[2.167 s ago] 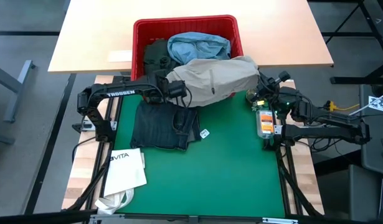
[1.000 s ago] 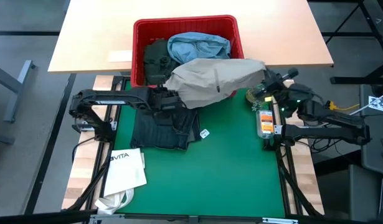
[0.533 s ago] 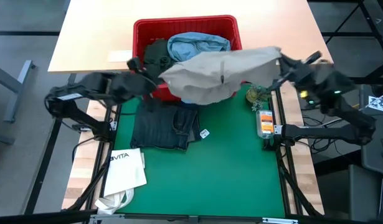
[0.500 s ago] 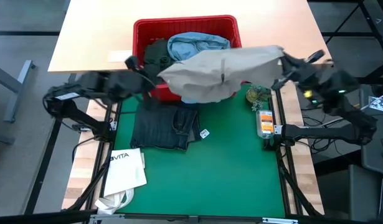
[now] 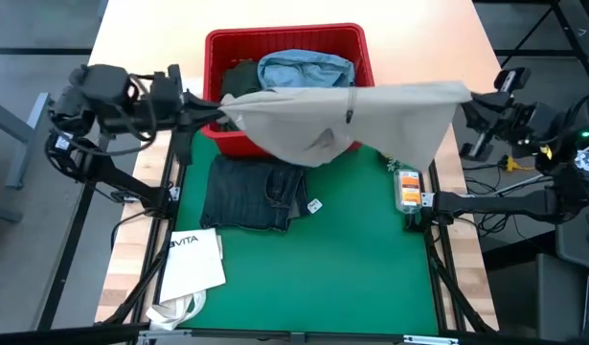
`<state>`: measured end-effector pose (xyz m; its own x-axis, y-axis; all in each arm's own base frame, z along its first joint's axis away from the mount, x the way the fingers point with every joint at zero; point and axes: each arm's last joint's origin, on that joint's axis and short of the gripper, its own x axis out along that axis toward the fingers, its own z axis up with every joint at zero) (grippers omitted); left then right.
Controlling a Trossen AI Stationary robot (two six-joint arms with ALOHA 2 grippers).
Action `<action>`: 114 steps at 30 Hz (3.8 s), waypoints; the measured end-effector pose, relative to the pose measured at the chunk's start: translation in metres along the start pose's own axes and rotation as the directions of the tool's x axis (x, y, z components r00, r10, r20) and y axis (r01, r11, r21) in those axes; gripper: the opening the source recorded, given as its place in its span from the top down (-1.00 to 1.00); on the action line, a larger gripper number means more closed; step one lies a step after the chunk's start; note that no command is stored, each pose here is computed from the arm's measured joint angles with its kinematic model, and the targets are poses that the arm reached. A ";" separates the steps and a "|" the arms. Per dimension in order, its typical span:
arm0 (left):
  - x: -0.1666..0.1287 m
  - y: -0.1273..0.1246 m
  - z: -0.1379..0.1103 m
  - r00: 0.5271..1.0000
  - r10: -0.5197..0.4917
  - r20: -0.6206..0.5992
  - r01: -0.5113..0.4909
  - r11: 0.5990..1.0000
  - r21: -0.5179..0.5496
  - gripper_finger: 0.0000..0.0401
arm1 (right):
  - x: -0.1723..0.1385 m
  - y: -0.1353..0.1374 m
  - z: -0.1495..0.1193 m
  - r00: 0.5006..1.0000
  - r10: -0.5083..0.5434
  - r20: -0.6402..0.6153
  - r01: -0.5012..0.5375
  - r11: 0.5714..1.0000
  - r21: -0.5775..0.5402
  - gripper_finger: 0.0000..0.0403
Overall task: Fold Laundry from Bin
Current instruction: Fold the brown shorts
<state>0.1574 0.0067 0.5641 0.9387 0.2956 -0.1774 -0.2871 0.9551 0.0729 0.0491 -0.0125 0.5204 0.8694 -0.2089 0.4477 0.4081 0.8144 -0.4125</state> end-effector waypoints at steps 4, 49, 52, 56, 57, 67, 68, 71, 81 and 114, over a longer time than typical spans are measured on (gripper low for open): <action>-0.003 -0.007 0.000 0.984 -0.180 0.003 0.179 0.980 -0.082 0.94 | -0.001 0.006 0.000 0.981 0.183 0.063 -0.186 0.981 0.051 0.97; 0.004 -0.120 -0.050 0.787 -0.396 -0.474 0.278 0.912 -0.301 0.94 | 0.028 0.031 -0.036 0.854 0.513 -0.083 -0.463 0.824 0.326 0.97; 0.003 -0.133 -0.048 0.763 -0.467 -0.448 0.346 0.880 -0.326 0.94 | 0.028 0.031 -0.030 0.824 0.567 0.008 -0.532 0.768 0.357 0.97; -0.007 -0.147 -0.042 0.754 -0.546 -0.366 0.422 0.829 -0.366 0.94 | 0.027 0.036 -0.026 0.783 0.619 0.065 -0.591 0.708 0.387 0.97; -0.010 -0.150 -0.040 0.757 -0.555 -0.344 0.436 0.822 -0.368 0.94 | 0.026 0.038 -0.025 0.775 0.628 0.069 -0.600 0.698 0.391 0.97; -0.032 -0.175 -0.043 0.777 -0.554 -0.299 0.425 0.812 -0.401 0.94 | 0.045 0.099 -0.037 0.683 0.729 0.045 -0.670 0.601 0.436 0.97; -0.034 -0.177 -0.043 0.773 -0.563 -0.294 0.434 0.806 -0.402 0.94 | 0.046 0.106 -0.035 0.673 0.738 0.046 -0.678 0.591 0.438 0.97; -0.040 -0.184 -0.042 0.771 -0.577 -0.268 0.454 0.794 -0.405 0.94 | 0.044 0.121 -0.026 0.659 0.748 0.078 -0.701 0.573 0.425 0.97; -0.040 -0.166 -0.071 0.857 -0.245 -0.453 0.133 0.955 -0.264 0.94 | 0.026 0.136 -0.040 0.688 0.657 -0.309 -0.566 0.751 0.340 0.97; 0.117 -0.096 -0.301 0.375 0.590 -0.715 -0.614 0.736 0.285 0.92 | -0.020 0.148 -0.254 0.277 -0.119 -0.953 -0.204 0.962 -0.179 0.97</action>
<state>0.2372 -0.0455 0.2407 0.0465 0.6868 -0.7253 -0.7332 0.5166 0.4422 0.1624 -0.0257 0.2486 0.4581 -0.6710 -0.5830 0.2656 0.7292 -0.6306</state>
